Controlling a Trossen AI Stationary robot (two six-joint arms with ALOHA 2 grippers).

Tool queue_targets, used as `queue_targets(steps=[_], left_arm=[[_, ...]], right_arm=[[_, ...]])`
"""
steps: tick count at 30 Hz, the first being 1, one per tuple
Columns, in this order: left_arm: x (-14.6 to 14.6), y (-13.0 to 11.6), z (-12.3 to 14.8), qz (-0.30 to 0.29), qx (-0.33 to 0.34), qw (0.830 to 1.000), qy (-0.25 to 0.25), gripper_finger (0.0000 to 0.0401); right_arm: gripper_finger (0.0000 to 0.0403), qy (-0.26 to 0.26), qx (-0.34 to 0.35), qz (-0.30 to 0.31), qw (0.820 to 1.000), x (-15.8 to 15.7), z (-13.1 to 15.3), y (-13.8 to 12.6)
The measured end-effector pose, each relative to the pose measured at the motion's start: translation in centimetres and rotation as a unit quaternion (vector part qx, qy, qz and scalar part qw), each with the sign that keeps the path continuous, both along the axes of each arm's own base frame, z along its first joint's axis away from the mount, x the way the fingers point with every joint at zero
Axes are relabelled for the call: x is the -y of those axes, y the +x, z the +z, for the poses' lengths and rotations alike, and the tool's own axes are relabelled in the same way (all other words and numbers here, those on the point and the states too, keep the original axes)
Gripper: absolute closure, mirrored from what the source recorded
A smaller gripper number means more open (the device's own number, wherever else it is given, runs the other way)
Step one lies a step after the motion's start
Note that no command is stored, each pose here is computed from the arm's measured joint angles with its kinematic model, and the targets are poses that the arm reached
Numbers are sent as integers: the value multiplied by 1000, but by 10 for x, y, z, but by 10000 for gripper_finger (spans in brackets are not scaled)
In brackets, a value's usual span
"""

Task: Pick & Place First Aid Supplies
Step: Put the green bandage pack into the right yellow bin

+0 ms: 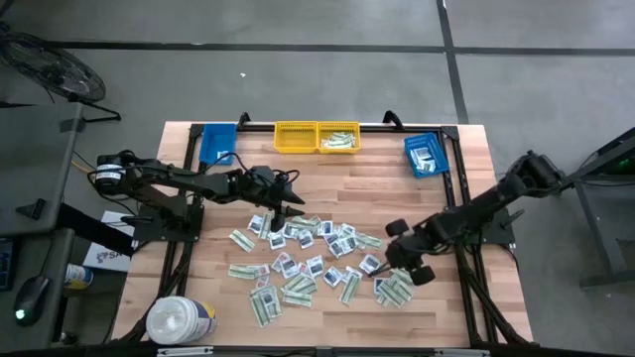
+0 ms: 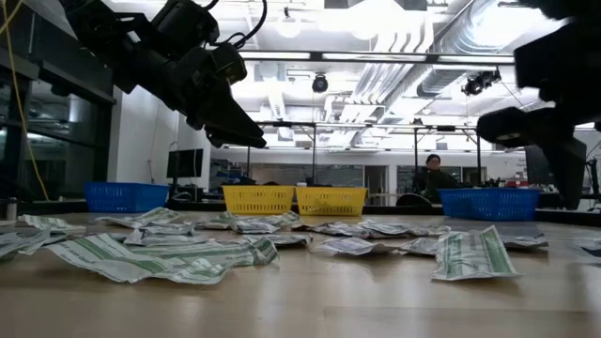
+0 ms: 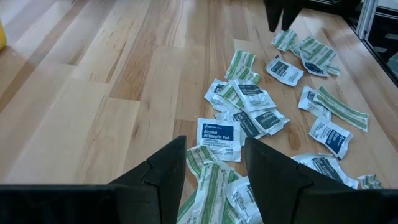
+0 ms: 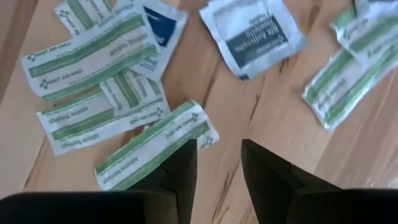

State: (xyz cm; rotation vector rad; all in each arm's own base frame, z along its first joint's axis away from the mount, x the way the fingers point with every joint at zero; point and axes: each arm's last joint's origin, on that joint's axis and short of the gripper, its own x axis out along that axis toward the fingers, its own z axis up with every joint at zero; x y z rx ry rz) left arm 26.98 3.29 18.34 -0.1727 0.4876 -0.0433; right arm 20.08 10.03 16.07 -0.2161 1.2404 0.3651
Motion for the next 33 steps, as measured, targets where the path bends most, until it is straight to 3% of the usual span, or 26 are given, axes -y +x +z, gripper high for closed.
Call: queue_targets(steps=[10, 20, 33], left_arm=[[0, 0, 0, 2, -1, 1000, -4, 239], [0, 0, -1, -2, -4, 1000, -10, 239], [0, -1, -2, -2, -12, 1000, -11, 239]], right_arm=[[284, -34, -25, 21, 999, -13, -25, 5], [291, -32, -60, 17, 998, -16, -41, 10], [389, -27, -64, 1, 998, -16, -41, 9]])
